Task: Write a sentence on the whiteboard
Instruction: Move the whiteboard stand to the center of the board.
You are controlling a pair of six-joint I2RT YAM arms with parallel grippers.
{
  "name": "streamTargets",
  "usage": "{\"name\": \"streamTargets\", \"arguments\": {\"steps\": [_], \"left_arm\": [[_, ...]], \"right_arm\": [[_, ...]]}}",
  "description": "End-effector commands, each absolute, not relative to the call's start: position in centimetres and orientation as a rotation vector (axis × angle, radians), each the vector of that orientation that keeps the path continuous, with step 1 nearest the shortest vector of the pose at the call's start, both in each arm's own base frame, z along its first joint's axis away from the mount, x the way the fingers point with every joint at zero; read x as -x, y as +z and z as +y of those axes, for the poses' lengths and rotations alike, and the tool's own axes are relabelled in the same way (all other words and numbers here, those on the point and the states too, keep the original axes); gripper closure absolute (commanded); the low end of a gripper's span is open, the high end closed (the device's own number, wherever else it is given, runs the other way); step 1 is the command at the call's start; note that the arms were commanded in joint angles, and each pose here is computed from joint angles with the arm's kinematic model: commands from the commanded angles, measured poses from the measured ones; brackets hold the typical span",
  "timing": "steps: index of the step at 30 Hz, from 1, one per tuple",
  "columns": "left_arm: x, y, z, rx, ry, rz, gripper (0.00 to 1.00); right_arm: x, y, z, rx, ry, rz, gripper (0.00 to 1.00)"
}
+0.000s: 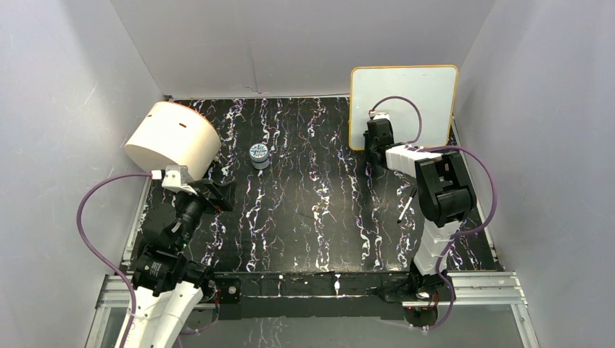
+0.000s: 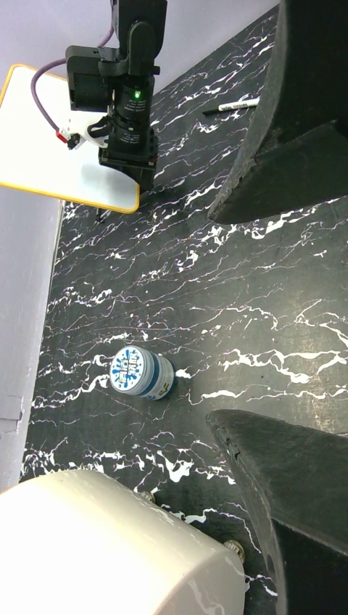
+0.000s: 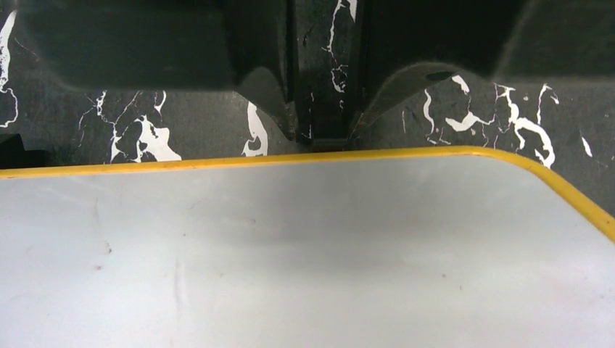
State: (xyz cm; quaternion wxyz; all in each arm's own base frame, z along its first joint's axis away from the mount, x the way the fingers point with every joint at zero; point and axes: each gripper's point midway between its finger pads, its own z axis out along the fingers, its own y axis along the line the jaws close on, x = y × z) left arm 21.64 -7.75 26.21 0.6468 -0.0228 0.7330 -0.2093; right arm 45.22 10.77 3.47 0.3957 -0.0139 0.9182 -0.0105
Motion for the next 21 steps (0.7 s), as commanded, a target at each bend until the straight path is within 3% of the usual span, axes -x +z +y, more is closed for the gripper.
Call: {"name": "streamTargets", "arguments": {"steps": [1,10,21], "left_arm": [[-21.9,26.4,-7.8,0.048,-0.473,1.664,0.05],[-22.0,26.4,-7.9,0.041,-0.474,1.665,0.05],[-21.8,26.1,-8.6,0.009,-0.503,1.679,0.05]], "right_arm": [[-47.9,5.7,11.1,0.03,-0.046,2.232,0.7],[-46.0,4.9,12.0,0.084,0.002,2.269,1.0],[-39.5,4.6,16.2,0.2,0.073,2.313,1.0]]}}
